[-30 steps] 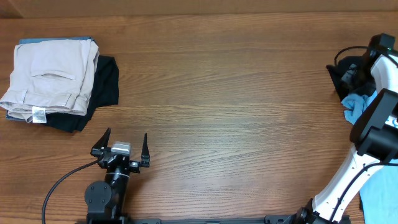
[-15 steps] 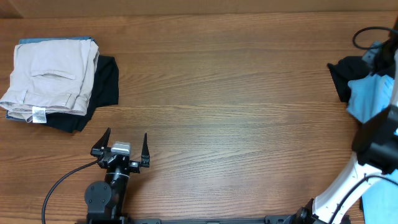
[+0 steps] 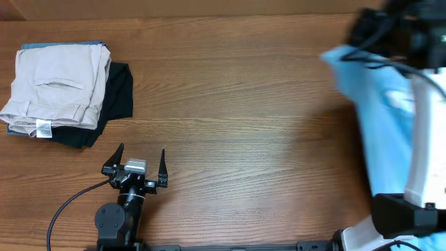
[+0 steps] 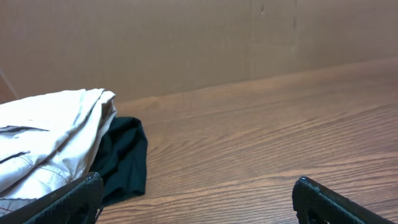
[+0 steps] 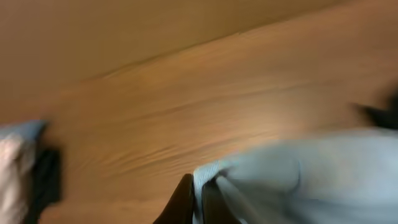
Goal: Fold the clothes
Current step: 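Drag the blue t-shirt leftward and drop it mid-table with right gripper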
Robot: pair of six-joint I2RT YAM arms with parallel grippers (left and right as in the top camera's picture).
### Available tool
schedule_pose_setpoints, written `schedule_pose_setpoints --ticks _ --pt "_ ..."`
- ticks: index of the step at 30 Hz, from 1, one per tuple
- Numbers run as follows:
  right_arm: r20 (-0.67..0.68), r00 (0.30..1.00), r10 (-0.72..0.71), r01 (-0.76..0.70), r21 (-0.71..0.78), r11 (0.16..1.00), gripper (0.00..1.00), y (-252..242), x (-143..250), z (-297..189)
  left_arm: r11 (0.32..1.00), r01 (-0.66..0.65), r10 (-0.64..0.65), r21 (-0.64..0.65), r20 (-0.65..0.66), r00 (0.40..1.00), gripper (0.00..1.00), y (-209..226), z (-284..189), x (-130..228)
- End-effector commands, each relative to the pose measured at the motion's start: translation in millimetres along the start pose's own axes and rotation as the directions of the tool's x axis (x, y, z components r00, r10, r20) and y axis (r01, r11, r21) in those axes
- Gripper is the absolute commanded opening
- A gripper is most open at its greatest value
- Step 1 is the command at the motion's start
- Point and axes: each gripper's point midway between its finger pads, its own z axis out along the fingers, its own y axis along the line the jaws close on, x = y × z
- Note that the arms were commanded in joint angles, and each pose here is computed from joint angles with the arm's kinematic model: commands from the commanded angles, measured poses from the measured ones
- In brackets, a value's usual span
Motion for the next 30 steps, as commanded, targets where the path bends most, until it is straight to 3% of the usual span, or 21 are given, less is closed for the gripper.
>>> schedule_pose_setpoints --ticks 1,5,7,9,12,13,14,16,17,19,21,24,30 --pt "-0.092 0.985 -0.148 0.123 -0.234 0.964 0.04 123 46 49 1.0 -0.026 0.026 -0.008 0.004 1.0 1.0 2 0 0" --pt "-0.187 0.914 -0.361 0.264 -0.404 0.876 0.04 247 152 131 1.0 -0.026 0.026 -0.008 0.004 1.0 1.0 2 0 0" --pt "-0.226 0.874 -0.431 0.297 -0.453 0.841 0.04 280 202 153 1.0 -0.026 0.026 -0.008 0.003 1.0 1.0 2 0 0" --pt "-0.217 0.85 -0.48 0.325 -0.501 0.802 0.04 307 231 152 1.0 -0.026 0.026 -0.008 0.004 1.0 1.0 2 0 0" --pt "-0.179 0.843 -0.508 0.347 -0.542 0.766 0.07 329 244 142 1.0 -0.026 0.026 -0.008 0.004 1.0 1.0 2 0 0" --pt "-0.182 0.842 -0.508 0.347 -0.54 0.767 0.25 329 245 142 1.0 -0.026 0.026 -0.008 0.004 1.0 1.0 2 0 0" --pt "-0.182 0.838 -0.514 0.353 -0.538 0.766 0.32 327 244 142 1.0 -0.026 0.026 -0.008 0.004 1.0 1.0 2 0 0" --pt "-0.161 0.841 -0.516 0.368 -0.529 0.765 0.55 320 229 138 1.0 -0.026 0.026 -0.008 0.004 1.0 1.0 2 0 0" --pt "-0.147 0.853 -0.501 0.364 -0.52 0.773 0.62 316 215 132 1.0 -0.026 0.026 -0.008 0.004 1.0 1.0 2 0 0" --pt "-0.094 0.887 -0.452 0.364 -0.459 0.81 0.7 287 159 107 1.0 -0.026 0.026 -0.008 0.003 1.0 1.0 2 0 0" --pt "-0.068 0.922 -0.382 0.339 -0.336 0.879 0.7 241 111 88 1.0 -0.026 0.026 -0.008 0.003 1.0 1.0 2 0 0" --pt "-0.085 0.975 -0.205 0.196 -0.105 0.975 0.7 120 47 45 1.0 -0.026 0.026 -0.008 0.004 1.0 1.0 2 0 0" --pt "-0.155 0.978 0.14 -0.105 0.219 0.97 0.7 -61 24 10 1.0 -0.026 0.026 -0.008 0.004 1.0 1.0 2 0 0"
